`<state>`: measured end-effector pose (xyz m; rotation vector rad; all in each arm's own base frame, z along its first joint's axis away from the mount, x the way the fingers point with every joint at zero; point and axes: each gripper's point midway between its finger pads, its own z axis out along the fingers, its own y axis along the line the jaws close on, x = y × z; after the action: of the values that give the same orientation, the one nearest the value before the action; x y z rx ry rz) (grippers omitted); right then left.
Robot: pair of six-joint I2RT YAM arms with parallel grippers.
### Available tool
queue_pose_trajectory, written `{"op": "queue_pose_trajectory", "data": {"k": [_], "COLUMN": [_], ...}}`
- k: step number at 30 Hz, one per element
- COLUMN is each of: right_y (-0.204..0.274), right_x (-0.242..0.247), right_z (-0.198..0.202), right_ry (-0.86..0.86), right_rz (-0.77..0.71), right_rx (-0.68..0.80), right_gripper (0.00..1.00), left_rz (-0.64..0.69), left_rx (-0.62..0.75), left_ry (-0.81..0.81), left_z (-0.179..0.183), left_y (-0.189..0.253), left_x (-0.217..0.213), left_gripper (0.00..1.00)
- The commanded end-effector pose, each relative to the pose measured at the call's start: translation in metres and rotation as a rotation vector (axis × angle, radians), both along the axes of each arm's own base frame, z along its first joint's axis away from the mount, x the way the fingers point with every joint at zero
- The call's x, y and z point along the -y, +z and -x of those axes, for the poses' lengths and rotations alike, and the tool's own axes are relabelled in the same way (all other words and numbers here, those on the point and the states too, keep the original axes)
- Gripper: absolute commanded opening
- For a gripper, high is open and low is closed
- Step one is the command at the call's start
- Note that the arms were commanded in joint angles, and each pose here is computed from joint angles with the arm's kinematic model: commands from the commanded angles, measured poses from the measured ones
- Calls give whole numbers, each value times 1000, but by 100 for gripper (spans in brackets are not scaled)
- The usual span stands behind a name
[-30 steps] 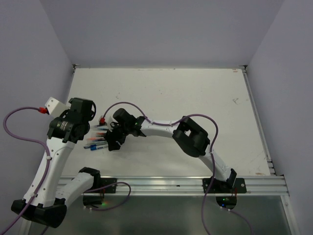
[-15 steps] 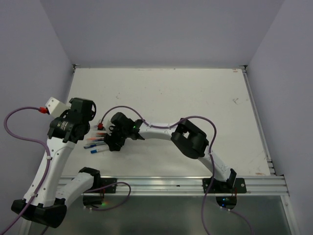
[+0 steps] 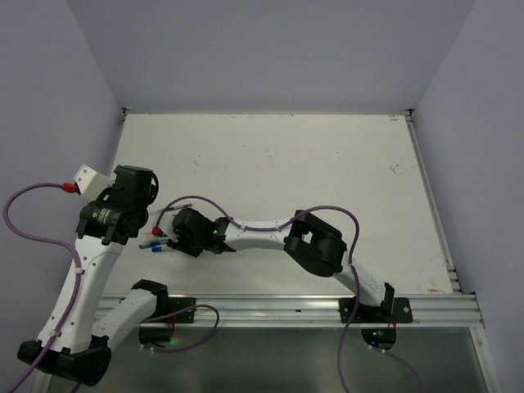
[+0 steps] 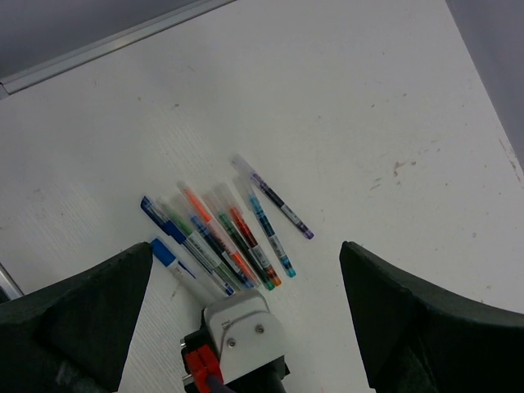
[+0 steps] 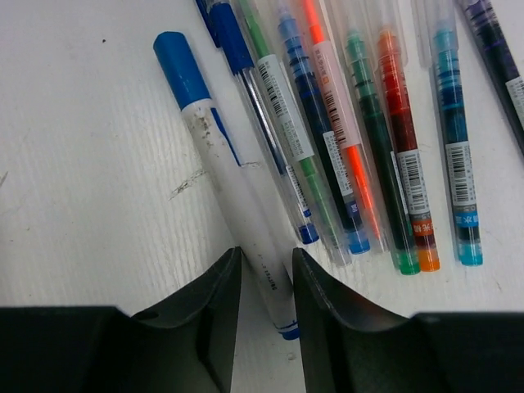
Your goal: Open the pen caps
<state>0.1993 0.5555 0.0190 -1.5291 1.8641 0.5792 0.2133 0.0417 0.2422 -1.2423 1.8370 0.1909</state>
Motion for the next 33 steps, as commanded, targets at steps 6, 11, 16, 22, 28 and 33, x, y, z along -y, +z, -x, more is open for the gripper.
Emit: {"op": "queue_pose_trajectory", "data": {"k": [6,11,16,22,28,33], "right_y": [-62,-60,-52,-30,4,27], "right_x": [67,71,75,85,120,147], "right_z": [23,37,43,51,57,56], "right_ry": [20,68,117,97,-76,-268], "right_rz": [351,362,348,308,186,80], "right_rx": [130,160,204,211,160,72], "right_gripper": [24,12,0,0,0,0], "left_rz": [16,16,28,22,23,48], "left_rx": [41,48,54,54,98,171], "left_ry": [36,34,25,-3,-103,-363], "left_z": [-2,-1,-1,-5,-20,-46], "left_y": [5,6,7,8,14,19], "left_x": [-3,-3,-1,2,13,50], "left_gripper": [100,100,100,100,100,99]}}
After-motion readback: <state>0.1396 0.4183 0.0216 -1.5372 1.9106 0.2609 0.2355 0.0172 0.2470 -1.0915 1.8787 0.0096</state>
